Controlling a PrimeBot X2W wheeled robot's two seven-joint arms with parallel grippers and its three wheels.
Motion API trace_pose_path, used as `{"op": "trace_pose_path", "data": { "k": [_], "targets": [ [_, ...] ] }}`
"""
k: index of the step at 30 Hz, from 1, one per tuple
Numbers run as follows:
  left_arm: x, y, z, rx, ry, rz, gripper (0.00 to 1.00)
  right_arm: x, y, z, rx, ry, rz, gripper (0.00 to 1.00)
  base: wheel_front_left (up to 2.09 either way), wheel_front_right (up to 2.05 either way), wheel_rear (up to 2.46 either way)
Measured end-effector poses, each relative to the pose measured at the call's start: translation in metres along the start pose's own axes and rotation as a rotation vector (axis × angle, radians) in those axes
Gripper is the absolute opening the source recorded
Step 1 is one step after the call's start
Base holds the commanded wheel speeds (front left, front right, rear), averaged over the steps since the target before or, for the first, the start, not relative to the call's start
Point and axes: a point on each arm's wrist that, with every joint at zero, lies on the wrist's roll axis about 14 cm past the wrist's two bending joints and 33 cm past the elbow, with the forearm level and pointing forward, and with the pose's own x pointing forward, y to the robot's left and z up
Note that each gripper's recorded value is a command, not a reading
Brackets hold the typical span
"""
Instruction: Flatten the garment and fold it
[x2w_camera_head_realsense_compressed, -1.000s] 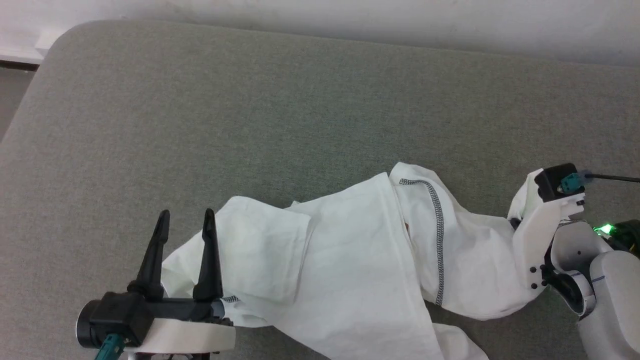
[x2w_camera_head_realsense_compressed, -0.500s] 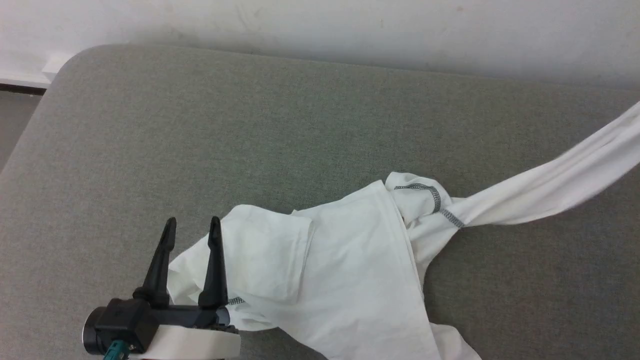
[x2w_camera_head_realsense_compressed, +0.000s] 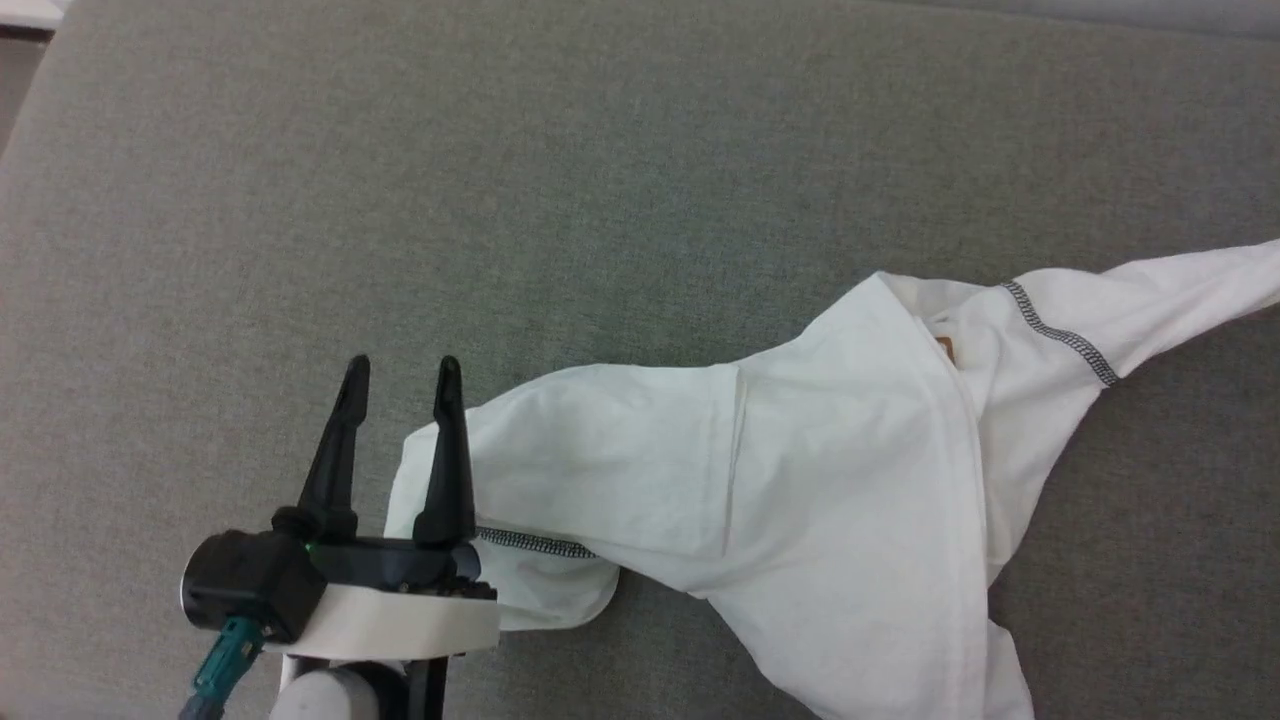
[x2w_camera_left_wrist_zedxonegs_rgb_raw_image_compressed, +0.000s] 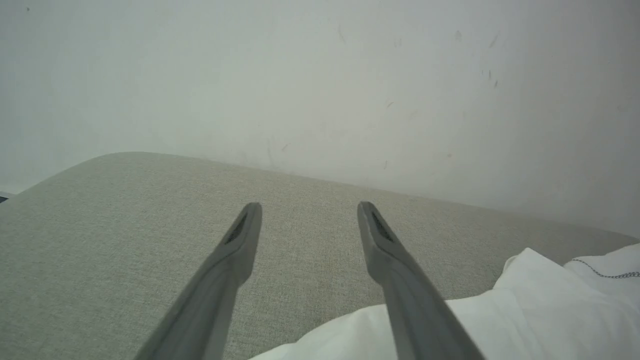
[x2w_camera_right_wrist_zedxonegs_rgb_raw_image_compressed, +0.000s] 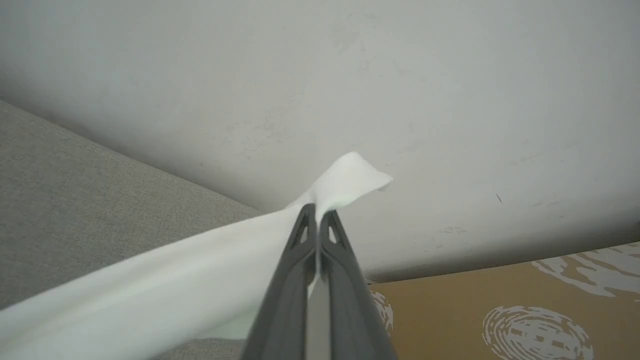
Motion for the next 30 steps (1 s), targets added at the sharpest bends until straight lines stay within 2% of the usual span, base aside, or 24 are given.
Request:
{"op": "trace_pose_path", "data": {
  "k": [2, 4, 5, 6, 7, 10, 14, 20, 26, 30],
  "targets": [
    [0.004, 0.001, -0.005, 0.005, 0.013, 0.002, 1.0, 0.01, 0.008, -0.005, -0.036, 0.006, 0.003, 0.0, 0.0, 0.0, 0.0],
    [0.007, 0.002, -0.01, 0.003, 0.025, 0.005, 1.0, 0.018, 0.014, -0.005, -0.044, -0.004, 0.004, 0.09, 0.0, 0.0, 0.0],
    [0.008, 0.002, -0.012, 0.004, 0.03, 0.007, 1.0, 0.022, 0.015, -0.005, -0.029, -0.006, 0.002, 0.21, 0.0, 0.0, 0.0],
    [0.009, 0.003, -0.014, 0.005, 0.035, 0.009, 1.0, 0.025, 0.016, -0.005, -0.033, -0.004, -0.001, 0.44, 0.0, 0.0, 0.0],
    [0.009, 0.004, -0.016, 0.006, 0.041, 0.012, 1.0, 0.028, 0.017, -0.008, -0.031, 0.008, -0.001, 1.0, 0.0, 0.0, 0.0],
    [0.007, 0.006, -0.015, 0.007, 0.039, 0.018, 1.0, 0.029, 0.014, -0.017, 0.0, 0.045, -0.003, 1.0, 0.0, 0.0, 0.0],
    [0.005, 0.008, -0.006, 0.004, 0.014, 0.023, 1.0, 0.022, 0.013, -0.01, 0.057, 0.016, 0.009, 1.0, 0.0, 0.0, 0.0],
    [-0.007, 0.009, 0.011, -0.004, -0.028, 0.025, 1.0, -0.003, 0.027, 0.028, 0.206, -0.096, 0.083, 1.0, 0.0, 0.0, 0.0],
    [-0.024, 0.011, 0.025, -0.017, -0.062, 0.029, 1.0, -0.047, 0.08, 0.071, 0.394, -0.166, 0.271, 1.0, 0.0, 0.0, 0.0],
    [-0.031, 0.01, 0.031, -0.024, -0.078, 0.026, 1.0, -0.072, 0.125, 0.06, 0.457, -0.09, 0.397, 1.0, 0.0, 0.0, 0.0]
  ]
}}
